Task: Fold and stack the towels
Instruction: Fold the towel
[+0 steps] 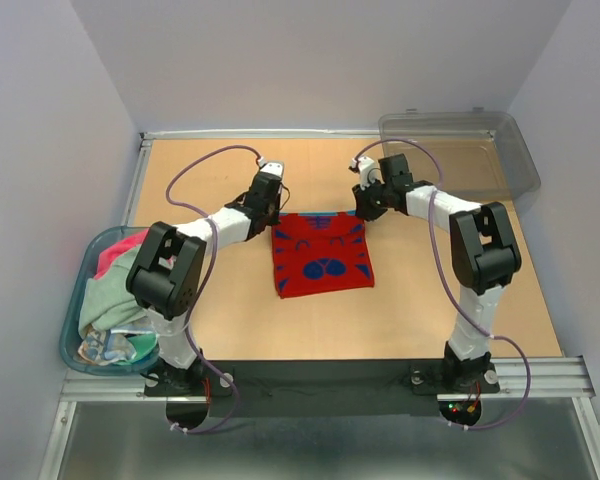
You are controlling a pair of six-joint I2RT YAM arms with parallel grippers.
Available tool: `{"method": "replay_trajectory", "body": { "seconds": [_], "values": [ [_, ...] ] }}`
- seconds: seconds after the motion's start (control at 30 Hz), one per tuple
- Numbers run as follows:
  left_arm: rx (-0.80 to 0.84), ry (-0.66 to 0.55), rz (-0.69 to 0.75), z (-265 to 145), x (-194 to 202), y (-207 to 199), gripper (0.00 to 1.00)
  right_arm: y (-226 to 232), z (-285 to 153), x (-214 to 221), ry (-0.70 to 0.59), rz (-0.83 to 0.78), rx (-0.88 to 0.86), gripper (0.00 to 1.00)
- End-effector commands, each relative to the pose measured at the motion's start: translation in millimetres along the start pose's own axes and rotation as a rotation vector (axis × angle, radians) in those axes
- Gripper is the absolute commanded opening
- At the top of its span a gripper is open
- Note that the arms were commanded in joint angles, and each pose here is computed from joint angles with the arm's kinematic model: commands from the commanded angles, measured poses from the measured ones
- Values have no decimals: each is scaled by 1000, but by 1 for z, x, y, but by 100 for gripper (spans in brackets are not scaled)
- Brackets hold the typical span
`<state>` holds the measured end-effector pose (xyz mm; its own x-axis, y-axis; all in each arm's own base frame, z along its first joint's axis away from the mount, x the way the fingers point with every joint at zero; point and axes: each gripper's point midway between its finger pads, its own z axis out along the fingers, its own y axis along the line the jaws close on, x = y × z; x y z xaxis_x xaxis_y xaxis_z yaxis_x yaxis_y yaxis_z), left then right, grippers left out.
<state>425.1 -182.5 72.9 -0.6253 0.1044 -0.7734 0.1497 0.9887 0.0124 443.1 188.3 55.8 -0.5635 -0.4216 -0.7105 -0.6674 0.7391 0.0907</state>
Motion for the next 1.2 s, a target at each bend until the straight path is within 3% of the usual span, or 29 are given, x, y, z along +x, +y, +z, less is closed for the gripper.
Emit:
{"method": "replay_trajectory", "body": {
  "seconds": [0.0,0.17,0.2,0.27,0.43,0.6,1.17],
  "values": [
    [-39,-91,11,5,-42,11,40,-24,8,-29,-50,-59,78,29],
    [-77,-106,66,7,-60,25,63,-44,7,-48,-70,-101,153,45],
    [-82,-110,78,5,-63,28,71,-46,5,-55,-81,-114,161,47],
    [-76,-124,130,-3,-71,30,74,-48,3,-60,-88,-149,165,52],
    [-8,-141,256,-18,-80,25,75,-42,-3,-64,-83,-231,122,56],
    [78,-92,385,-16,-67,18,74,-27,4,-44,9,-280,-2,56],
    [227,-29,492,9,-60,-2,73,-26,34,-10,124,-305,-94,49]
  ]
}}
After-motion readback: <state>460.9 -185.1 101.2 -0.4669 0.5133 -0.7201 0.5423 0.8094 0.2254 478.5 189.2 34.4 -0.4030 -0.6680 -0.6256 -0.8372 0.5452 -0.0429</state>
